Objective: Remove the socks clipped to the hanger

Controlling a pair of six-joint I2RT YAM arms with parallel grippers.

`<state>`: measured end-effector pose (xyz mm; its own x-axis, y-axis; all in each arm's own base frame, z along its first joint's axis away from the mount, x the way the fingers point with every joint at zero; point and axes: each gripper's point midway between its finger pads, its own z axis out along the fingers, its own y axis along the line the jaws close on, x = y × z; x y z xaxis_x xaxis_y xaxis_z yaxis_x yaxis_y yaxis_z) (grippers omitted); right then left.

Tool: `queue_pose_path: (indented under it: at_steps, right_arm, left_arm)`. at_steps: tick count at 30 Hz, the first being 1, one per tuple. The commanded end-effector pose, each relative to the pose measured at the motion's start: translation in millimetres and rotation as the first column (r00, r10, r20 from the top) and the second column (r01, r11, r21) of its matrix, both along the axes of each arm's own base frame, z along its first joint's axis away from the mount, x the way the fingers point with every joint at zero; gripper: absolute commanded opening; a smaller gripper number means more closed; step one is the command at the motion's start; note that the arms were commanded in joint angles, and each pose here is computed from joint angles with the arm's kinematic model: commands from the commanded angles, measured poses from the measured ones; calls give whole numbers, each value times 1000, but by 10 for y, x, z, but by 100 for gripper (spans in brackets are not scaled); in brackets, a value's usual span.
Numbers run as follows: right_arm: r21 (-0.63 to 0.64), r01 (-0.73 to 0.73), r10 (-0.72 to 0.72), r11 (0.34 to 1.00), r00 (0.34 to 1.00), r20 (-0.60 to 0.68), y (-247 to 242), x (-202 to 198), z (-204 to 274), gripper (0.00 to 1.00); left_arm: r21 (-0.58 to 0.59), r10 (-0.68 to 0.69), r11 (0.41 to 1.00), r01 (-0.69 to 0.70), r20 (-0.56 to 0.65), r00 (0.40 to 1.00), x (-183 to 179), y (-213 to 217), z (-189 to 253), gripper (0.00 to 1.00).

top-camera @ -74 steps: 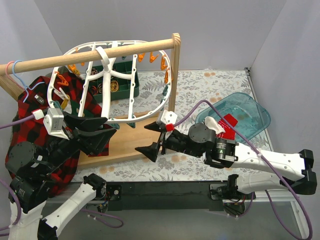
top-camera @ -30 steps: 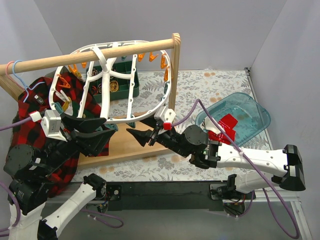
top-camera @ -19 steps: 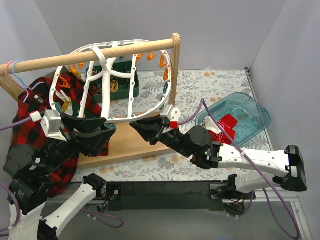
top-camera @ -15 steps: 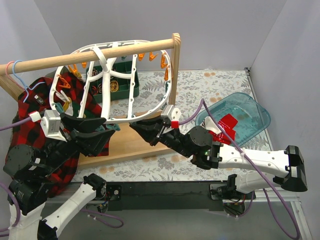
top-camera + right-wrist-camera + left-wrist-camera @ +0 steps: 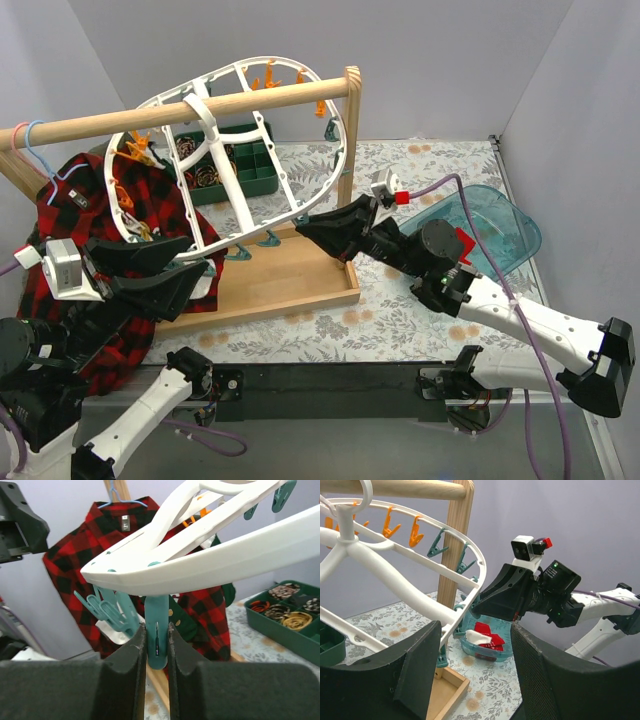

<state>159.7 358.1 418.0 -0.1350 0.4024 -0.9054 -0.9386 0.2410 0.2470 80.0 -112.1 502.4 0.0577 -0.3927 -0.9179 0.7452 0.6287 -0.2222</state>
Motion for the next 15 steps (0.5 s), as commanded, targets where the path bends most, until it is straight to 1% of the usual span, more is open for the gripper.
queue_pose_path:
  at_steps: [1,3,8,11,15]
  right_arm:
    - [69,-166,168,984,985,-30,-163,-161,272,15]
    - [72,-190,194,979,980,-47,-195,-158,286,16]
    - [87,-166,171,982,983,-63,-340,-4,354,19]
    - [76,-217,221,973,974,-55,-355,-3,426,21]
    - [75,-270,277,960,957,-92,-277,14,444,22]
  left_arm:
    - [1,15,1000,-15,1,1000,32,12,20,56]
    - [4,12,1000,-12,-3,1000,39,2,13,56]
    - [12,7,1000,-7,-19,1000,61,-20,-45,56]
    - [19,9,1000,-8,-32,999,86,-32,-92,56]
    - [21,9,1000,-8,-35,999,104,-42,-86,56]
